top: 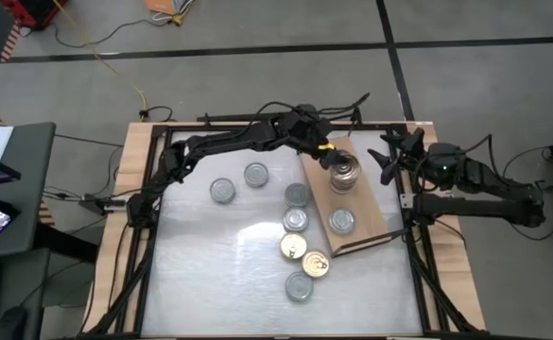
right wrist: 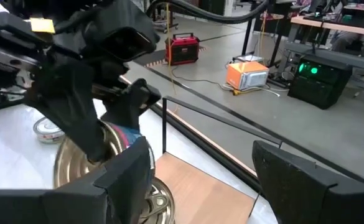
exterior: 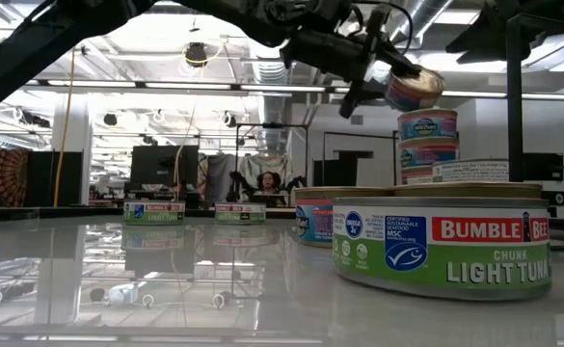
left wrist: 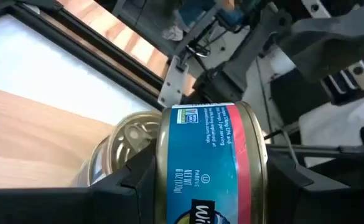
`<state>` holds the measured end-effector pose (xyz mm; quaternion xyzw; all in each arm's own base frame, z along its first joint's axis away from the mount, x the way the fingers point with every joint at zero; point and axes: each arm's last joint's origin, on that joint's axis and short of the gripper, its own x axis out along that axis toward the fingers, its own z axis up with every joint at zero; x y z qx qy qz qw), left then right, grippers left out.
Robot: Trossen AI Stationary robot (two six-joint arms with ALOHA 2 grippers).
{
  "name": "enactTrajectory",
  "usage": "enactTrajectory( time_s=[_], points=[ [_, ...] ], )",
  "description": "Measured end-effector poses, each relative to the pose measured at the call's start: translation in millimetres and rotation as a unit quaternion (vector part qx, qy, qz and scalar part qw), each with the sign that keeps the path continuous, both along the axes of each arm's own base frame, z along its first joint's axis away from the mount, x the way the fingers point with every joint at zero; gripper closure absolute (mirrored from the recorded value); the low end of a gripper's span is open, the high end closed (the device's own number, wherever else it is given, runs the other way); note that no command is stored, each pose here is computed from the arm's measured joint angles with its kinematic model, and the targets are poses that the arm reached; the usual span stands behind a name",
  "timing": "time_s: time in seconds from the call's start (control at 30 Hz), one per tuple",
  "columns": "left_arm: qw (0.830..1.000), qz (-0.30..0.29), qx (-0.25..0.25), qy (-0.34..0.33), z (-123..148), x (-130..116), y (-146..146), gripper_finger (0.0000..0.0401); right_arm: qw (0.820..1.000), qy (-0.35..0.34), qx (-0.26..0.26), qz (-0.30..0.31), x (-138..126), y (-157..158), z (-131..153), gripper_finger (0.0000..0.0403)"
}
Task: Stack canned seafood by type on shelf
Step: Stack the blue tuna can on the blue tuna can on the shelf
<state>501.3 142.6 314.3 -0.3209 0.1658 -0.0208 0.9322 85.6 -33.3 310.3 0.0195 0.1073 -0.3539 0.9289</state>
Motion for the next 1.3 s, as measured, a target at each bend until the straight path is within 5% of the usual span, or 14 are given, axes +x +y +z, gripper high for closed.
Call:
enactTrajectory(
  time_s=[0.33, 0.83, 1.3],
  points=[
    [0.998, 0.003, -0.062, -0.025, -14, 12, 5, 0.021, 1.0, -0.005, -0.001, 0.001, 0, 0, 1, 0.0097],
    [0.996, 0.007, -0.086, -0.031, -30, 21, 8, 0.0201, 1.0, -0.003, 0.0, 0.003, 0, 0, 0, 0.0097],
    [0.998, -0.002, -0.056, -0.035, -31, 21, 8, 0.0155, 1.0, 0.0, 0.0, 0.003, 0, 0, 0, 0.0097]
  ],
)
